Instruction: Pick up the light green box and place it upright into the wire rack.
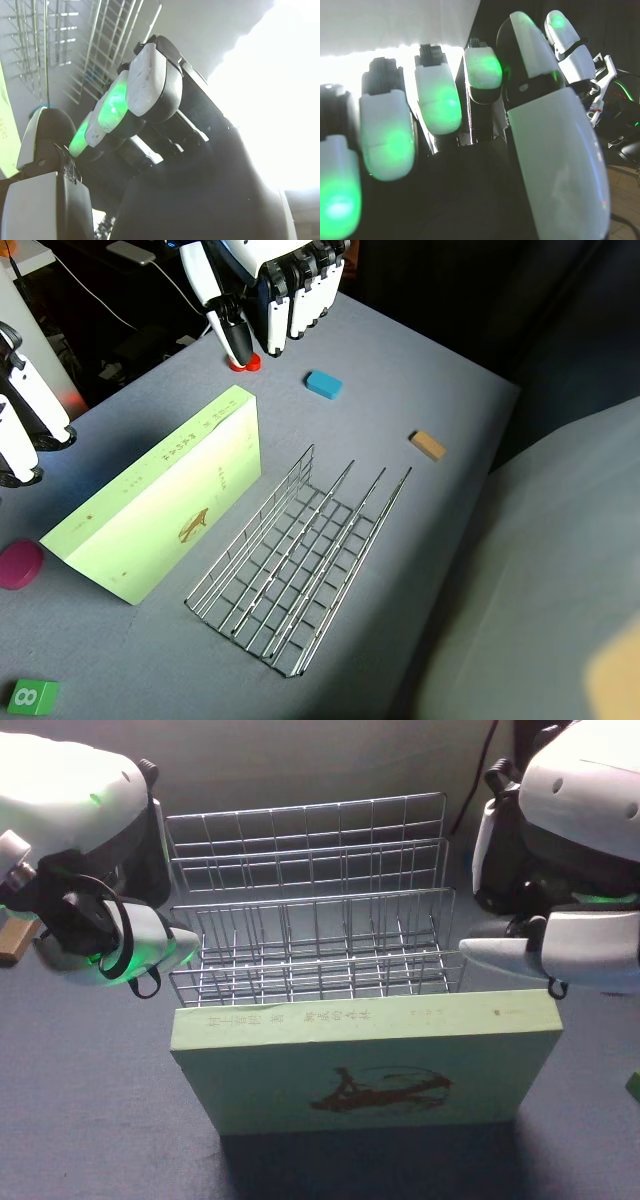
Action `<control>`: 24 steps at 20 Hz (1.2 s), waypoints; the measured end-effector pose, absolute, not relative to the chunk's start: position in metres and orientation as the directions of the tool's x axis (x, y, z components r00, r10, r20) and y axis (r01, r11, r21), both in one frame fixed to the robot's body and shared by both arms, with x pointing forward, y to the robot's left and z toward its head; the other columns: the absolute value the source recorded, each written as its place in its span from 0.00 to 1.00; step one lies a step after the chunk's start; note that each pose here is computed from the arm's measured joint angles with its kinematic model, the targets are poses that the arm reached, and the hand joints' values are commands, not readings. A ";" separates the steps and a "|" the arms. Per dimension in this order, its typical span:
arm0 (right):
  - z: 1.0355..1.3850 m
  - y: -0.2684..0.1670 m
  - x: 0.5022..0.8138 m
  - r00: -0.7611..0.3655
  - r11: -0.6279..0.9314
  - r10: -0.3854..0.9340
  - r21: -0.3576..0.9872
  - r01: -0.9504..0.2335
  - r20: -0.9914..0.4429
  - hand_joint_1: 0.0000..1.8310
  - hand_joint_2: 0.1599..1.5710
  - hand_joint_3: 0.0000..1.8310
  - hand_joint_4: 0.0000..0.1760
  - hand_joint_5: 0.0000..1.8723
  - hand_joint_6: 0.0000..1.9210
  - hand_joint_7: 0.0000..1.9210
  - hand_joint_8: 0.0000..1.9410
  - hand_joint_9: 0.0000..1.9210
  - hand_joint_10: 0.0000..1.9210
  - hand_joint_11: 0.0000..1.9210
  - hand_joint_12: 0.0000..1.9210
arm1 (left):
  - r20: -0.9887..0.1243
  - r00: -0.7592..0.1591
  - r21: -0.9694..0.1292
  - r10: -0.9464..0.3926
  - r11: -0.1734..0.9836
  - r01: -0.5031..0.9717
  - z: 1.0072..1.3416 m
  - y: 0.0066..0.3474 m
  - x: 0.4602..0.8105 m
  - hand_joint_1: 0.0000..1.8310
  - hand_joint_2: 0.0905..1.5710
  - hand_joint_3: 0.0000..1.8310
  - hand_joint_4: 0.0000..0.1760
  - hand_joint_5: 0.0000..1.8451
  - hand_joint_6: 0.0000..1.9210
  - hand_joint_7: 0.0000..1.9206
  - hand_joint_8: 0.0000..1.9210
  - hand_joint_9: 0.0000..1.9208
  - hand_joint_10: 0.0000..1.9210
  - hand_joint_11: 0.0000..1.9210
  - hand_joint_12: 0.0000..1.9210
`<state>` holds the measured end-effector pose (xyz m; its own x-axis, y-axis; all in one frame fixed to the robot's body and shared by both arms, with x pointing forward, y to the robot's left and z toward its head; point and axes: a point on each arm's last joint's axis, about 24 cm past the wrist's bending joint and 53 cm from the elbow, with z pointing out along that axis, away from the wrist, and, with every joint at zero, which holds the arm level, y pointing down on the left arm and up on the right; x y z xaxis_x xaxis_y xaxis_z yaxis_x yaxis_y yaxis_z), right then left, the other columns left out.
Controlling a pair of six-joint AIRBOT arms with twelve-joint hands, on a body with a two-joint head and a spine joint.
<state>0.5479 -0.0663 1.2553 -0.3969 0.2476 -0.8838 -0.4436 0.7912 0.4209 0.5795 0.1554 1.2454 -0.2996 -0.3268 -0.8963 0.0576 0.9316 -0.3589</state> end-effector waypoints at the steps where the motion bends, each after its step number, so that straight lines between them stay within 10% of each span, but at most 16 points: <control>1: 1.255 -0.067 0.548 -0.400 0.792 0.251 0.425 -0.439 -0.881 0.06 0.63 0.01 0.15 0.13 0.00 0.13 0.00 0.10 0.00 0.00 0.39 | -0.894 -0.302 -0.361 -0.330 0.931 0.052 1.244 0.156 0.580 0.06 0.75 0.01 0.11 0.13 0.00 0.10 0.00 0.09 0.00 0.00 0.30; 9: 1.256 -0.069 0.552 -0.391 0.806 0.255 0.418 -0.419 -0.884 0.07 0.63 0.01 0.12 0.13 0.00 0.13 0.00 0.10 0.00 0.00 0.38 | -0.908 -0.298 -0.325 -0.293 0.944 0.064 1.245 0.160 0.585 0.04 0.76 0.00 0.10 0.13 0.00 0.10 0.00 0.09 0.00 0.00 0.30; 24: 1.216 0.004 0.549 -0.520 0.808 0.233 0.461 -0.366 -0.821 0.50 0.62 0.00 0.00 0.08 0.00 0.08 0.00 0.06 0.00 0.00 0.25 | -0.955 -0.263 -0.167 -0.141 0.983 0.079 1.248 0.185 0.603 0.04 0.77 0.00 0.07 0.11 0.00 0.10 0.00 0.10 0.00 0.00 0.31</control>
